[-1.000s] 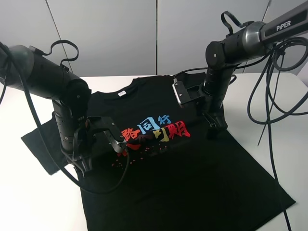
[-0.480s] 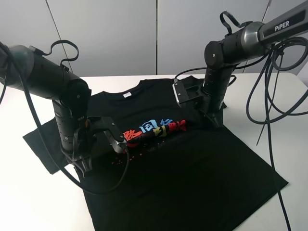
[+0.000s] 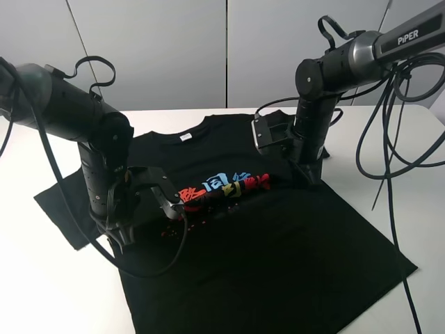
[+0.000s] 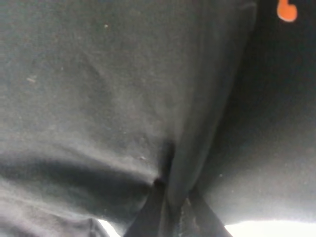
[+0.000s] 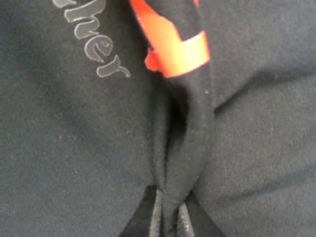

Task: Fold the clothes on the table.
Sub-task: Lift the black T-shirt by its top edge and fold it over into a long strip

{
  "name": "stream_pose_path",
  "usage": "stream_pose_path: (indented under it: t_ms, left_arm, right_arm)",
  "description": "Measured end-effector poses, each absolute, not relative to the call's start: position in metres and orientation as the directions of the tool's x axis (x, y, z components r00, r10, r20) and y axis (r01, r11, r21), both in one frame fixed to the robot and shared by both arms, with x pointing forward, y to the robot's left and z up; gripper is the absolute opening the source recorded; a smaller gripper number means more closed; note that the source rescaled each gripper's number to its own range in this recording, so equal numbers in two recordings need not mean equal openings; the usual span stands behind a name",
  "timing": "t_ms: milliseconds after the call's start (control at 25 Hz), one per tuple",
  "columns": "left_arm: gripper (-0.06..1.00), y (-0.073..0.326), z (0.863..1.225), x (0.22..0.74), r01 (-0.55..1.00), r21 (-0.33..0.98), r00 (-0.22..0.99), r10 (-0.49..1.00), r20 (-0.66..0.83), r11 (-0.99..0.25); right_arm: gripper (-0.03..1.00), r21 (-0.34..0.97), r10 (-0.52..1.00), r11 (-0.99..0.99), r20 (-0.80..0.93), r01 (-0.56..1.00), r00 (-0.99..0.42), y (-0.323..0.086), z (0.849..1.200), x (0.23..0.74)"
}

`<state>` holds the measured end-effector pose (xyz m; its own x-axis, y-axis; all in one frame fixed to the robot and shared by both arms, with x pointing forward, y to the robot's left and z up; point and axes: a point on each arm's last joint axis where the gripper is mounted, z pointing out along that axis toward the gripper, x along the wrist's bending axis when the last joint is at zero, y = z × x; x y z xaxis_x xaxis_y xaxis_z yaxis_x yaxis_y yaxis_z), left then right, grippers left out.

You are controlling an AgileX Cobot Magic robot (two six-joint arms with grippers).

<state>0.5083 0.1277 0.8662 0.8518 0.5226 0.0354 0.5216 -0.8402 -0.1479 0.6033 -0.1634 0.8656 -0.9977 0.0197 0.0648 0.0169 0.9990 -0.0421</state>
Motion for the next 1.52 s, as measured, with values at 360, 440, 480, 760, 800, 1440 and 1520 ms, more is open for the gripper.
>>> stream_pose_path:
  t_ms: [360,440,480,760,800,1440,1520]
  left_arm:
    - [0.00,0.108,0.931,0.552,0.444,0.063,0.860,0.445,0.250,-0.894]
    - [0.00,0.105,0.958,0.562,0.414,0.114,0.844,0.428,0.322,-0.903]
    - [0.00,0.104,0.972,0.567,0.402,0.136,0.834,0.424,0.355,-0.905]
    - [0.00,0.094,1.049,0.595,0.342,0.247,0.737,0.422,0.528,-0.907]
    - [0.00,0.093,1.058,0.597,0.336,0.263,0.724,0.427,0.543,-0.904]
    - [0.00,0.091,1.094,0.619,0.211,0.434,0.620,0.463,0.633,-0.876]
    - [0.00,0.091,1.097,0.622,0.185,0.458,0.604,0.468,0.645,-0.869]
  right_arm:
    - [0.00,-0.015,0.039,0.999,-0.108,0.041,-0.993,-0.168,0.936,0.601]
    - [0.00,-0.022,0.061,0.998,-0.177,0.066,-0.982,-0.171,0.951,0.603]
    - [0.00,-0.024,0.079,0.996,-0.209,0.086,-0.975,-0.173,0.958,0.603]
    - [0.00,0.005,0.183,0.980,-0.422,0.200,-0.888,-0.182,1.000,0.607]
    - [0.00,0.027,0.201,0.977,-0.446,0.211,-0.872,-0.182,1.006,0.607]
    - [0.00,0.265,0.394,0.919,-0.649,0.292,-0.651,-0.184,1.066,0.613]
    - [0.00,0.273,0.396,0.918,-0.664,0.288,-0.634,-0.184,1.072,0.615]
